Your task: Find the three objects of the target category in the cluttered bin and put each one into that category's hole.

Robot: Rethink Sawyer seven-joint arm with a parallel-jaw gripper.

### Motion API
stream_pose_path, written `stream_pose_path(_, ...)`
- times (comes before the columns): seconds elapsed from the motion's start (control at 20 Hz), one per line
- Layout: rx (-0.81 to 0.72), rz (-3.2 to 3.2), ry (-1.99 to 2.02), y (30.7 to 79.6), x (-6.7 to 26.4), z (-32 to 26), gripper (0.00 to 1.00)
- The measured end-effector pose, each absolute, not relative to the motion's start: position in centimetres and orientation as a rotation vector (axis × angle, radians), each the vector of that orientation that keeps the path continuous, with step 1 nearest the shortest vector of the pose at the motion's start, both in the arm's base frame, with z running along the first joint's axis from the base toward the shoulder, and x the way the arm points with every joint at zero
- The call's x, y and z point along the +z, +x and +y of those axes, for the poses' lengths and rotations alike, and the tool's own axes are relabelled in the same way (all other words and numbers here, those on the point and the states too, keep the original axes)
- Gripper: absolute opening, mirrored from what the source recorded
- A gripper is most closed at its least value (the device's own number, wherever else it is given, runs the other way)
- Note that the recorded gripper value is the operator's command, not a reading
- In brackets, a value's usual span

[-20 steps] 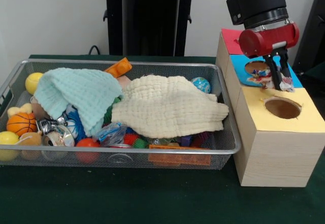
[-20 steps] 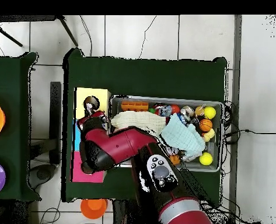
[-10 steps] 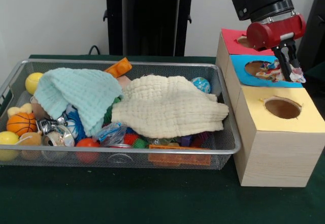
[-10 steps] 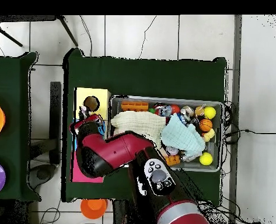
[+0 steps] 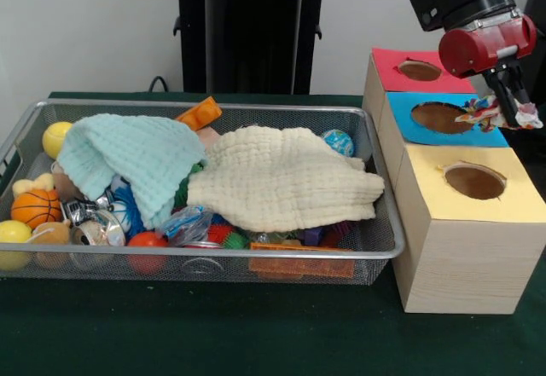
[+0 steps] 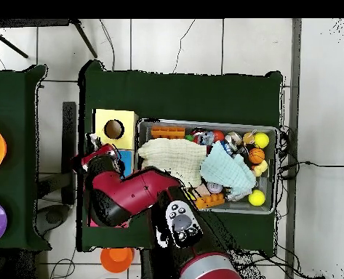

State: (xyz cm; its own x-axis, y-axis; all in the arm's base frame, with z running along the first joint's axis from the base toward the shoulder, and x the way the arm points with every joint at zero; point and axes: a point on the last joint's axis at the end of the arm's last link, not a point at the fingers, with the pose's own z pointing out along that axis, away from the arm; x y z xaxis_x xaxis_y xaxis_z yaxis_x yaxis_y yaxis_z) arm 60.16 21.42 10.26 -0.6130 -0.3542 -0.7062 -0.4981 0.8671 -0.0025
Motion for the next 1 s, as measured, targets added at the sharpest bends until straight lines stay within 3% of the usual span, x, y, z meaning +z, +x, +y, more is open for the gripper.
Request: stream_pose_path(1.0, 0.107, 2.271, -0.675, 57.3, 7.5, 20.2, 0.0)
